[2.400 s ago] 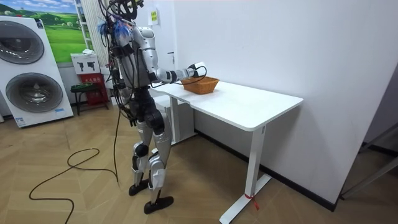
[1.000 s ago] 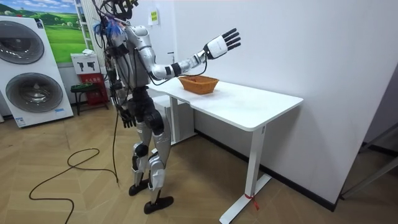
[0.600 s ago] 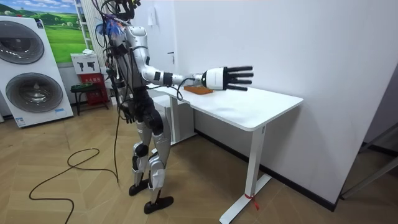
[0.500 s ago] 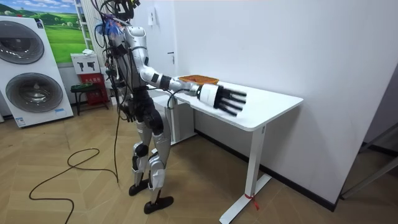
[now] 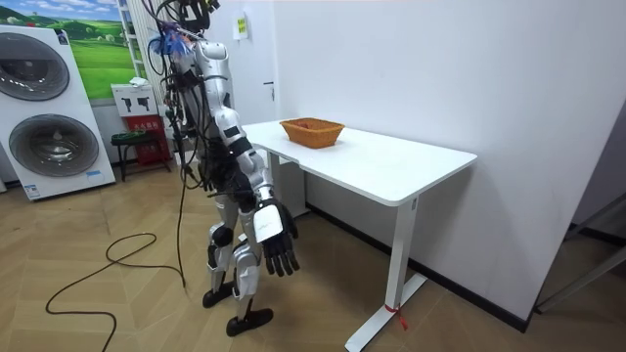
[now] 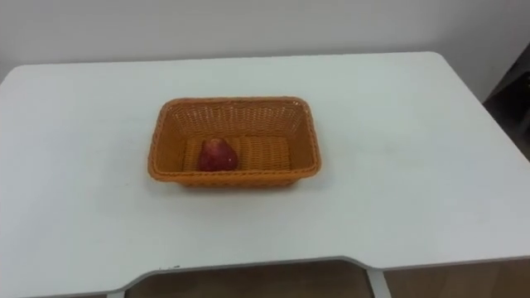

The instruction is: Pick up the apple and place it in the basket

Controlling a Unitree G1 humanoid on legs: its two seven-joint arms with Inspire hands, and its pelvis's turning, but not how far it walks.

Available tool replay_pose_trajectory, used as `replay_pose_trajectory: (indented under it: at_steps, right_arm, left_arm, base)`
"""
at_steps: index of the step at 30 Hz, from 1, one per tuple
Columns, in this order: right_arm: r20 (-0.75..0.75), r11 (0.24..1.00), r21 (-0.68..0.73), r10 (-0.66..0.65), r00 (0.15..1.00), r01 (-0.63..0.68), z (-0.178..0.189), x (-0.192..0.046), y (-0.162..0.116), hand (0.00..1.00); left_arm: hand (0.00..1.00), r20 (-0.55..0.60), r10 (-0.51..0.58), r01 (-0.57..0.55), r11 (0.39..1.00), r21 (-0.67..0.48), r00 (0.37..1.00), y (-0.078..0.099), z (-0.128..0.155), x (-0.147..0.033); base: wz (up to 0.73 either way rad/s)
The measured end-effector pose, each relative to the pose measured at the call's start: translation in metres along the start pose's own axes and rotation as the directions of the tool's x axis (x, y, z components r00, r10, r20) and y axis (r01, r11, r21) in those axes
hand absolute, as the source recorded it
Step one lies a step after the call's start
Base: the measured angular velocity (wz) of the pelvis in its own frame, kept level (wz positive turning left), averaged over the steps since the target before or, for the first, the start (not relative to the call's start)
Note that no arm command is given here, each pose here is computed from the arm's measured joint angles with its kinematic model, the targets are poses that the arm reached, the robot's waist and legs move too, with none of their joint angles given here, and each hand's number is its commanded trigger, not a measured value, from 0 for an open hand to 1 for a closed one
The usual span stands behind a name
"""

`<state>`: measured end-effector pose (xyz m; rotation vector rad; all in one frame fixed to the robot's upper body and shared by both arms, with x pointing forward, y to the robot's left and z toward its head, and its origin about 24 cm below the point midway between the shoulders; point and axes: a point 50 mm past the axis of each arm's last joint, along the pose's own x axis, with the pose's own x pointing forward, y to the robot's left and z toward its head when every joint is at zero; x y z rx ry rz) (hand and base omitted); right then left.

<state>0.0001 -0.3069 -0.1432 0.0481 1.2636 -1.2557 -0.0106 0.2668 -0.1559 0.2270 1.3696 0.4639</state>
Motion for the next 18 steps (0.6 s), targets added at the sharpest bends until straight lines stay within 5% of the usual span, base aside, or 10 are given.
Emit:
replay_pose_trajectory:
  at_steps: [11,18]
  right_arm:
    - [-0.141,0.865,-0.263,0.404,0.904,-0.428,-0.038,-0.015,0.031,0.00]
    - [-0.131,0.716,-0.487,0.507,0.852,-0.501,-0.034,-0.024,0.050,0.00]
  left_arm:
    - [0.00,-0.045,-0.023,0.024,1.000,0.004,0.999,-0.006,-0.005,-0.001]
    - [0.00,-0.033,-0.037,0.039,0.998,0.051,0.999,-0.014,0.001,0.000]
  base:
    - [0.02]
    - [0.01]
